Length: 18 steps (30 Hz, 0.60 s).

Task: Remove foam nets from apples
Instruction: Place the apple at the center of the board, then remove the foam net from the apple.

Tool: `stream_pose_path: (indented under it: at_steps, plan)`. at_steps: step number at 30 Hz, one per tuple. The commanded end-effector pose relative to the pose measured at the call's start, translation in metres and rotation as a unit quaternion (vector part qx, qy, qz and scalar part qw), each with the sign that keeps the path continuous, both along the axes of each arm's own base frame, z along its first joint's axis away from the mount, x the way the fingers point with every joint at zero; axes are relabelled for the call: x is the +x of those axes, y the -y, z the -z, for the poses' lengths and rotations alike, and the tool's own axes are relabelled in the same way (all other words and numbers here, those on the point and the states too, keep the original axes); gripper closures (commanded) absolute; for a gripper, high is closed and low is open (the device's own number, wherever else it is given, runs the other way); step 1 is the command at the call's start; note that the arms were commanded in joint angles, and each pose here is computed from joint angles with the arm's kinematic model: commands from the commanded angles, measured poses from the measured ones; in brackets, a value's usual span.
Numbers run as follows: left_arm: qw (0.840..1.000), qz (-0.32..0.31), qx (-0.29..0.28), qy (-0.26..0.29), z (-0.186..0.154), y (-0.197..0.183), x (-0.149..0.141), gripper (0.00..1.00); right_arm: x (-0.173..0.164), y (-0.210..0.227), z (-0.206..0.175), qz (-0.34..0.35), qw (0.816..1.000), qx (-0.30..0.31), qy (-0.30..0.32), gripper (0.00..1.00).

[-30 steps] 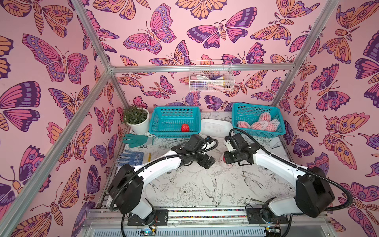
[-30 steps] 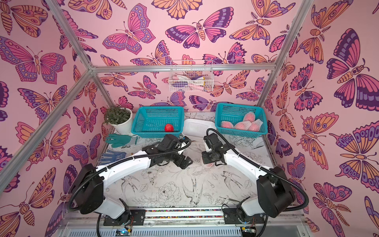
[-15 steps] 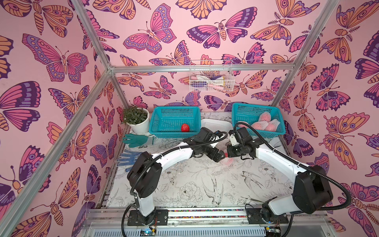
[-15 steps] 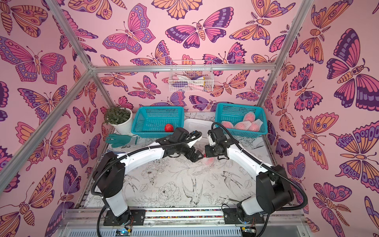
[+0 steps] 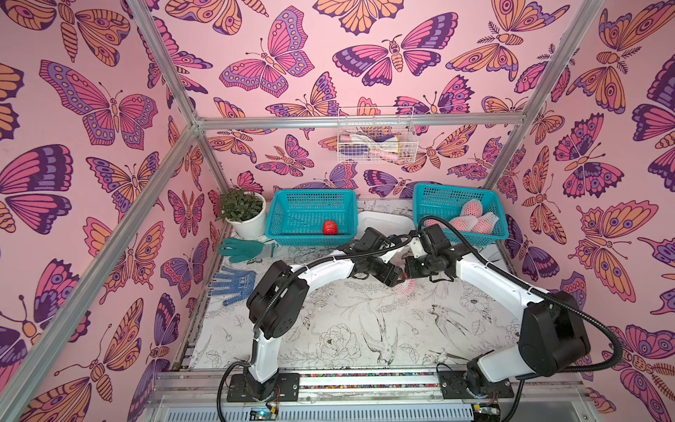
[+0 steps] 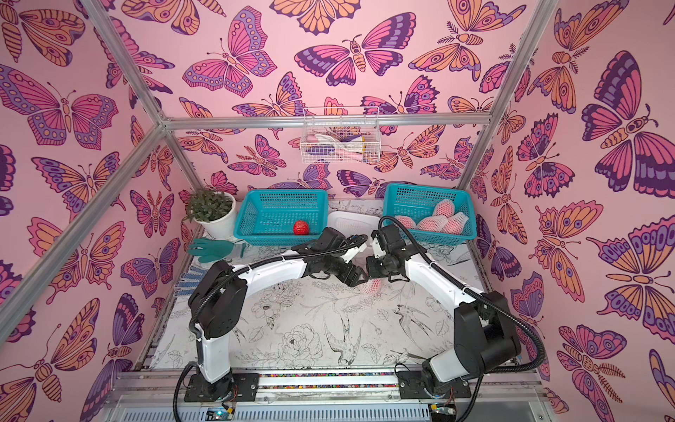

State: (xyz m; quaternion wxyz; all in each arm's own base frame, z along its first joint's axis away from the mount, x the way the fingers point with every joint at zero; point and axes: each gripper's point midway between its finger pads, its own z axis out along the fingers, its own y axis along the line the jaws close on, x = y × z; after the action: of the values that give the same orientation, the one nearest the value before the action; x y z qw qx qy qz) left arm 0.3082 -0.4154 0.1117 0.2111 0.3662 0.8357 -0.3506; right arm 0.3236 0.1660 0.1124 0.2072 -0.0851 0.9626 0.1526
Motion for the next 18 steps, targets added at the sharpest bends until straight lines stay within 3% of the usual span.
stream_pose_path:
  at_steps: [1, 5, 12, 15, 18]
  plan:
    - [1.0, 0.002, -0.019, 0.005, -0.006, 0.009, 0.006, 0.34, 0.006, 0.0, -0.011, 0.008, 1.0, 0.014, 0.007, 0.89]
    - [1.0, 0.002, -0.019, 0.005, -0.004, 0.011, 0.009, 0.54, 0.008, 0.003, -0.013, 0.016, 1.0, 0.021, 0.008, 0.85]
    - [1.0, 0.001, -0.024, 0.0, -0.004, 0.015, 0.011, 0.9, 0.012, 0.01, -0.03, 0.017, 0.999, 0.039, 0.031, 0.62]
    - [1.0, -0.009, -0.02, -0.002, -0.004, 0.012, 0.014, 0.99, 0.015, 0.02, -0.039, 0.021, 0.998, 0.04, 0.049, 0.53]
    - [0.999, -0.029, -0.018, -0.002, -0.007, 0.004, 0.019, 1.0, 0.015, 0.032, -0.046, 0.029, 0.996, 0.046, 0.068, 0.45]
